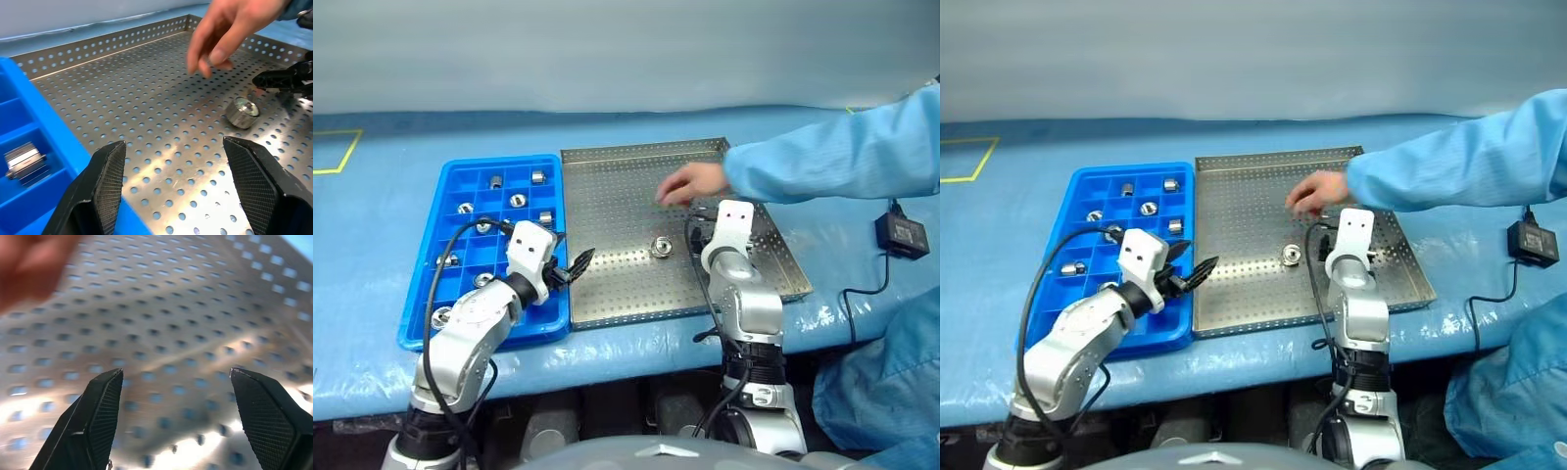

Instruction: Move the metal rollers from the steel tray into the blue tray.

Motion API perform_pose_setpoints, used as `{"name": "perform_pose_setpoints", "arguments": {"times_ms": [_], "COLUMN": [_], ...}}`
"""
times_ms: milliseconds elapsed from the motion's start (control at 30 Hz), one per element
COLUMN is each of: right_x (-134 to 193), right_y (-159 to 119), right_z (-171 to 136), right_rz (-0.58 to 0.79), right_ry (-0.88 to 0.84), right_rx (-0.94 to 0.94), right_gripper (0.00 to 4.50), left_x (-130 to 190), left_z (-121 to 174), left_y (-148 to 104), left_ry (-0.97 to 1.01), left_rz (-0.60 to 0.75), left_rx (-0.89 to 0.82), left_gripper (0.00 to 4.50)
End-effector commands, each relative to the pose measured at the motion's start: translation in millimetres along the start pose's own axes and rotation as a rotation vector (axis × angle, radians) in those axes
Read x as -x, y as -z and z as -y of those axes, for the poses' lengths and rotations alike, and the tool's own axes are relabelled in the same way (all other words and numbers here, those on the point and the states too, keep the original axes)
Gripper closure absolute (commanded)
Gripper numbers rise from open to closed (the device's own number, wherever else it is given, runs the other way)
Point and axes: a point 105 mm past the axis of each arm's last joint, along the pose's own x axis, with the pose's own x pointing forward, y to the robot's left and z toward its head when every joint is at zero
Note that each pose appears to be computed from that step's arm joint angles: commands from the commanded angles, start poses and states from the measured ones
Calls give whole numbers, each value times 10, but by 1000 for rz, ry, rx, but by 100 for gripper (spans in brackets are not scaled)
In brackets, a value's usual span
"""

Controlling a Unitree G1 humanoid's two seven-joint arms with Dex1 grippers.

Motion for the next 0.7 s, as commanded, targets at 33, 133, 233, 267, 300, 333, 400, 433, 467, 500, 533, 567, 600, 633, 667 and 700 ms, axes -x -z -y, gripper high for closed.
{"name": "perform_pose_setpoints", "arguments": {"times_ms": [33, 133, 233, 267, 300, 333, 400, 433, 467, 500, 533, 567, 600, 633, 667, 700], "right_x": [146, 201, 180, 178, 178, 177, 168, 159, 152, 148, 147, 147, 145, 143, 143, 142], "right_y": [-179, -129, -46, -33, -21, -12, 31, 57, 73, 94, 120, 142, 177, 199, 217, 227], "right_z": [-394, -542, -511, -502, -493, -487, -468, -460, -455, -460, -469, -480, -481, -482, -486, -488], "right_rz": [65, 54, 30, 26, 22, 19, 8, 1, -4, -13, -29, -42, -62, -76, -88, -96], "right_ry": [-235, -319, -298, -296, -294, -293, -290, -288, -286, -290, -295, -301, -298, -296, -297, -298], "right_rx": [10, 54, 92, 94, 98, 103, 114, 119, 121, 120, 110, 101, 90, 82, 75, 75], "right_gripper": [82, 82, 82, 82, 82, 82, 82, 82, 82, 82, 82, 82, 100, 120, 137, 169], "left_x": [46, 44, 48, 54, 60, 65, 76, 79, 81, 82, 83, 84, 86, 88, 93, 99], "left_z": [32, 47, 57, 56, 55, 52, 46, 45, 42, 42, 41, 39, 38, 35, 29, 22], "left_y": [-163, -166, -168, -167, -164, -161, -152, -151, -150, -150, -149, -148, -148, -148, -146, -145], "left_ry": [3, 5, 5, 4, 2, 1, -3, -4, -5, -5, -7, -8, -10, -12, -15, -19], "left_rz": [54, 55, 55, 55, 54, 52, 48, 48, 47, 47, 47, 46, 46, 46, 45, 45], "left_rx": [-38, -38, -39, -39, -39, -39, -40, -40, -40, -40, -40, -40, -40, -40, -40, -40], "left_gripper": [104, 104, 104, 104, 104, 104, 104, 104, 104, 104, 104, 104, 104, 104, 104, 104]}}
